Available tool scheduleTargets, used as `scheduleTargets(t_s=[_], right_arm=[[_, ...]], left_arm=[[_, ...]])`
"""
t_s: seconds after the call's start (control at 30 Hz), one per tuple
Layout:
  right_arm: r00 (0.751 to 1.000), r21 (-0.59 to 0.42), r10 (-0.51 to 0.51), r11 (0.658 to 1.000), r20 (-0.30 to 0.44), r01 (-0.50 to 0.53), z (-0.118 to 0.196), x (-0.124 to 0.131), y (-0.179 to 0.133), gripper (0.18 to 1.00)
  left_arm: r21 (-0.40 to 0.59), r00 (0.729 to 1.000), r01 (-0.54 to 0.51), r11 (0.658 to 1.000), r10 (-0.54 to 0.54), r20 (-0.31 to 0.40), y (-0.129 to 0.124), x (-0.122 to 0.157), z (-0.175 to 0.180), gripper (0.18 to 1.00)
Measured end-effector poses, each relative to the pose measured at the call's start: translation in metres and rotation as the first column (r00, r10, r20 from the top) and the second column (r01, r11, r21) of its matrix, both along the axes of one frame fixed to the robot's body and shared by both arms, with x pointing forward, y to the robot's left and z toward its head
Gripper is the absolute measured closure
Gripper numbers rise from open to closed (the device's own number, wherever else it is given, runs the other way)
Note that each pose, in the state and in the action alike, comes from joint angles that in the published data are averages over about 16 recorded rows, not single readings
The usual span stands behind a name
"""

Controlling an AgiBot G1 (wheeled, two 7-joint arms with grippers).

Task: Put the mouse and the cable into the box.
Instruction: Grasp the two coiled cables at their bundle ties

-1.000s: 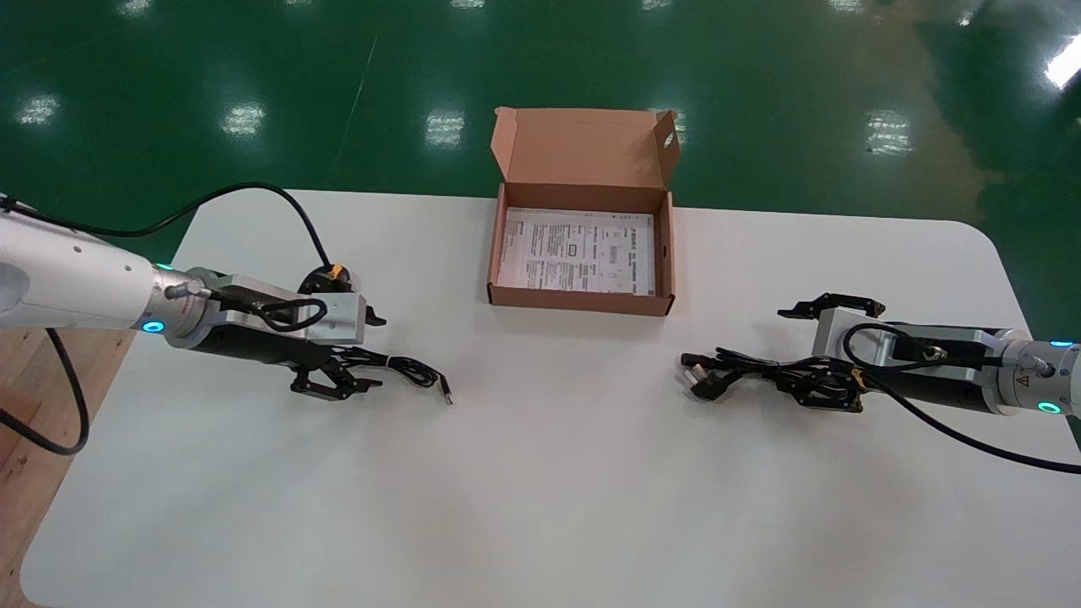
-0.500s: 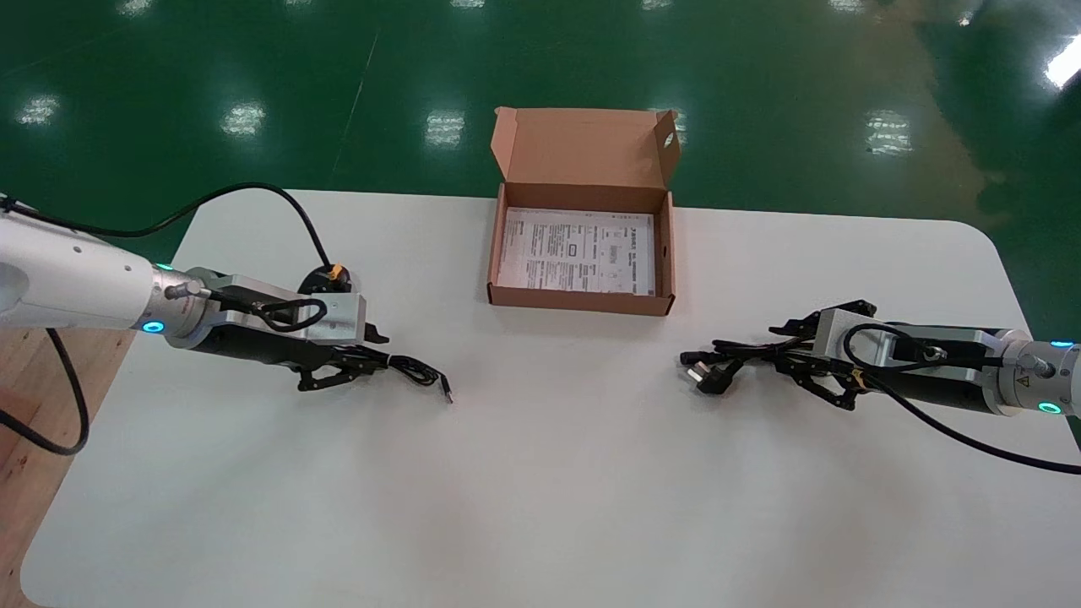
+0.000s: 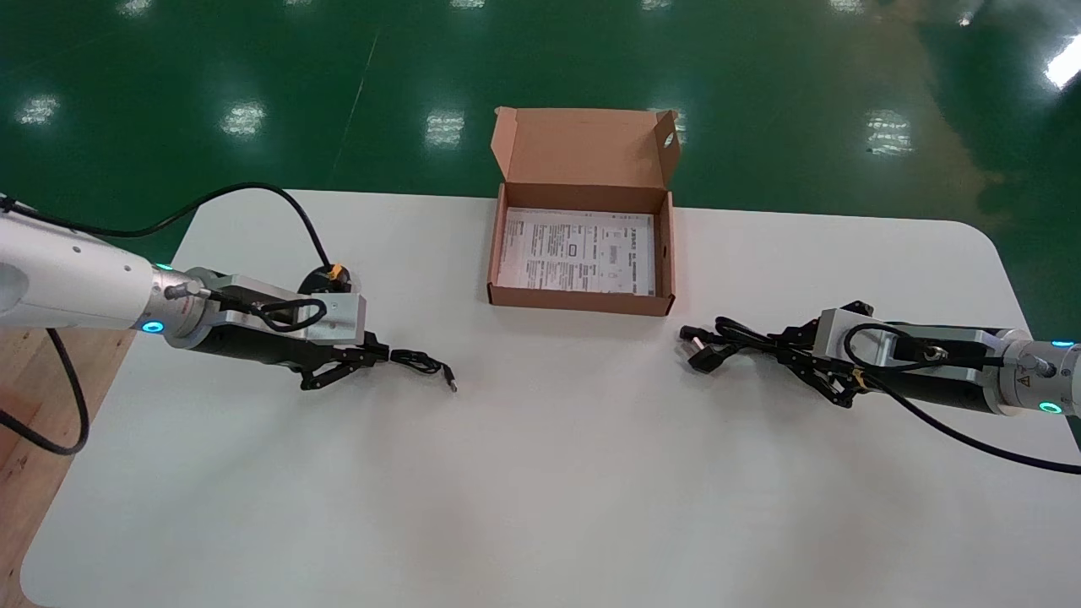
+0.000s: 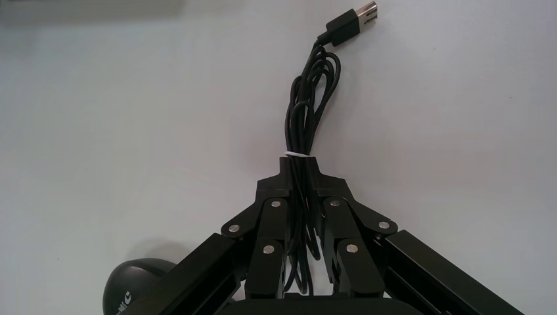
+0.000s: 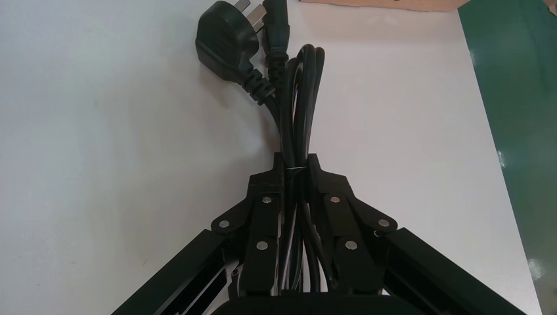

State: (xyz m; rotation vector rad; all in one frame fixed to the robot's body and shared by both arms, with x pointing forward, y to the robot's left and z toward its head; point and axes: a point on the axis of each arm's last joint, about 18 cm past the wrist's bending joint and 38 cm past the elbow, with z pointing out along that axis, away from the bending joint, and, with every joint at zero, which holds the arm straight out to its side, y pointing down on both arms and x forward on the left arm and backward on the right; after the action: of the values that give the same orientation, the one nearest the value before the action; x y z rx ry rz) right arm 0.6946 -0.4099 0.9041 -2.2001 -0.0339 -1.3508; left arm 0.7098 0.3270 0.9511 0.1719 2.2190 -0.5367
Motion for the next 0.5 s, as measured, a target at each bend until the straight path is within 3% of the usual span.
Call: scheduleTargets(t_s=[0.27,0.5], right_arm=[[1.0,0.015,0.016,1.0,0.027,-0.016,0.015,-0.003,-0.001,0.932],[0.99,0.048,0.048,0.997,0.133,-0.054,0.064,-0.001,0.011,0.934]], left_arm=[[-0.037,0.999,-0.009,0.999,0.01,0.032,0.012,-0.008,0.028,0.963],[-0.035,0.992,-0.004,0.999,0.009,0.126,0.03,-0.031,0.1,0.965]])
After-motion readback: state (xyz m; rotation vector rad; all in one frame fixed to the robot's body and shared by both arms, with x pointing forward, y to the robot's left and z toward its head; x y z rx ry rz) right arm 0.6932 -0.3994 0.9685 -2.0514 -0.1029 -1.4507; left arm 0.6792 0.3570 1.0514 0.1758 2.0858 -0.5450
